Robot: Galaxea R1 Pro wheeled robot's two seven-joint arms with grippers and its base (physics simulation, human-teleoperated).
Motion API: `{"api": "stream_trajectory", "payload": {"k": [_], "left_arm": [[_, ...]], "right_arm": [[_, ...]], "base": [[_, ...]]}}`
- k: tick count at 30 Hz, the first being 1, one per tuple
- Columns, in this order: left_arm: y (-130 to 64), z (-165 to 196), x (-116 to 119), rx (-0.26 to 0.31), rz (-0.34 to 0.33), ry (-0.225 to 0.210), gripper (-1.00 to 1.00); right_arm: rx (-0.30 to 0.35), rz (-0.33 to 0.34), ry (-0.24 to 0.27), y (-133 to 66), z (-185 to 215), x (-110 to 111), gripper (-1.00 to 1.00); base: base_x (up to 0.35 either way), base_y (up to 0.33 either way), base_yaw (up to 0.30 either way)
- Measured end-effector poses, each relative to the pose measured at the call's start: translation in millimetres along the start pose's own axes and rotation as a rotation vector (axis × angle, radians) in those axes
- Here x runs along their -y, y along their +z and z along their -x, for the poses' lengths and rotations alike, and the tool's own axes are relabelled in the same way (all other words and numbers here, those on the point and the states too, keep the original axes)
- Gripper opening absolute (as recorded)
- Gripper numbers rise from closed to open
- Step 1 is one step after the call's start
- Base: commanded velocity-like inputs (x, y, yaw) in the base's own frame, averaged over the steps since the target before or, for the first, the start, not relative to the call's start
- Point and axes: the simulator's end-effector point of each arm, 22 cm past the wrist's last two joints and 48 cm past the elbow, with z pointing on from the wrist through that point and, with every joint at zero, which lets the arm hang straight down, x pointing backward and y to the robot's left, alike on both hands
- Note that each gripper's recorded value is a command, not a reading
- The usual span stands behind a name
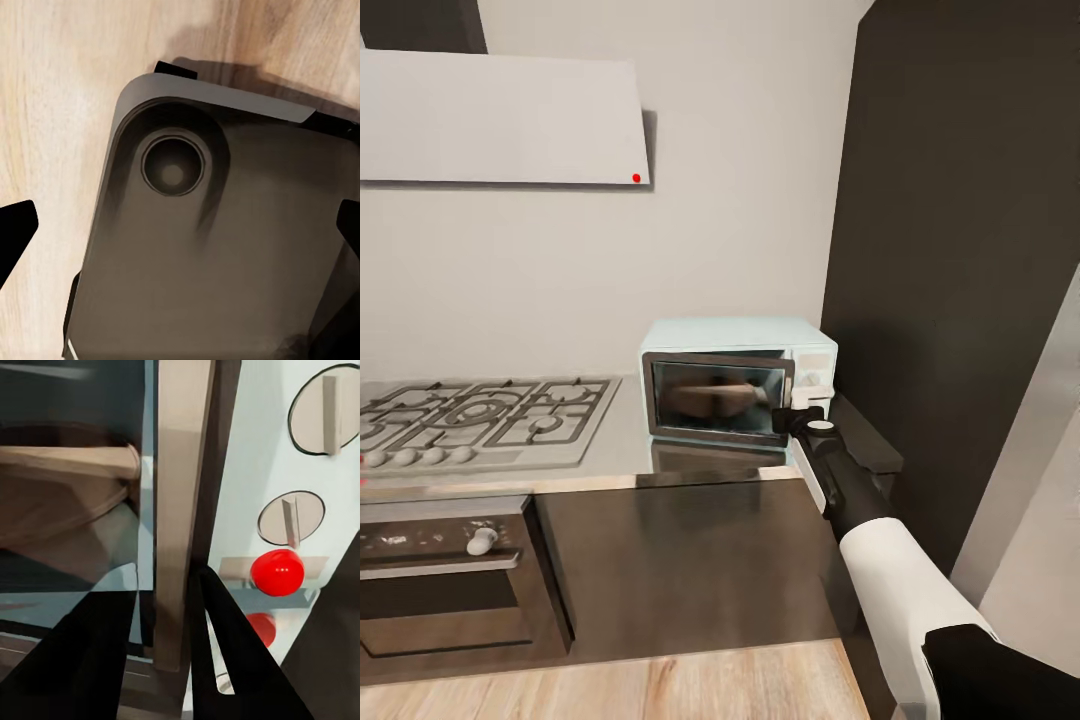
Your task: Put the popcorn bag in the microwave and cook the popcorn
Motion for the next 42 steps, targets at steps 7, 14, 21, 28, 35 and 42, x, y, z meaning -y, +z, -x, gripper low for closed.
{"api": "stream_trajectory", "payload": {"k": [7,14,21,28,35,42], "left_arm": [[0.1,0,0,0.000,-0.001,0.000,1.00],[0.1,-1,0,-0.002,-0.001,0.001,1.00],[0.1,-1,0,-0.002,-0.001,0.001,1.00],[0.0,-1,0,-0.001,-0.001,0.001,1.00],[0.0,-1,0,-0.001,-0.001,0.001,1.00],[0.0,-1,0,-0.001,-0.001,0.001,1.00]], "right_arm": [[-0.001,0.004,0.007,0.1,0,-2,-1.00],[0.001,0.021,0.000,0.0,0,-6,-1.00],[0.000,0.040,0.000,-0.8,0,-15,-1.00],[0.000,0.040,0.000,-1.6,1,-16,-1.00],[-0.003,-0.013,-0.017,0.1,-1,4,1.00],[-0.068,-0.018,-0.034,0.0,-16,8,1.00]], "base": [[-0.080,0.000,0.000],[-0.269,0.069,0.000],[-0.244,0.069,0.000],[-0.018,0.005,0.000],[0.000,0.000,0.000],[0.000,0.000,0.000]]}}
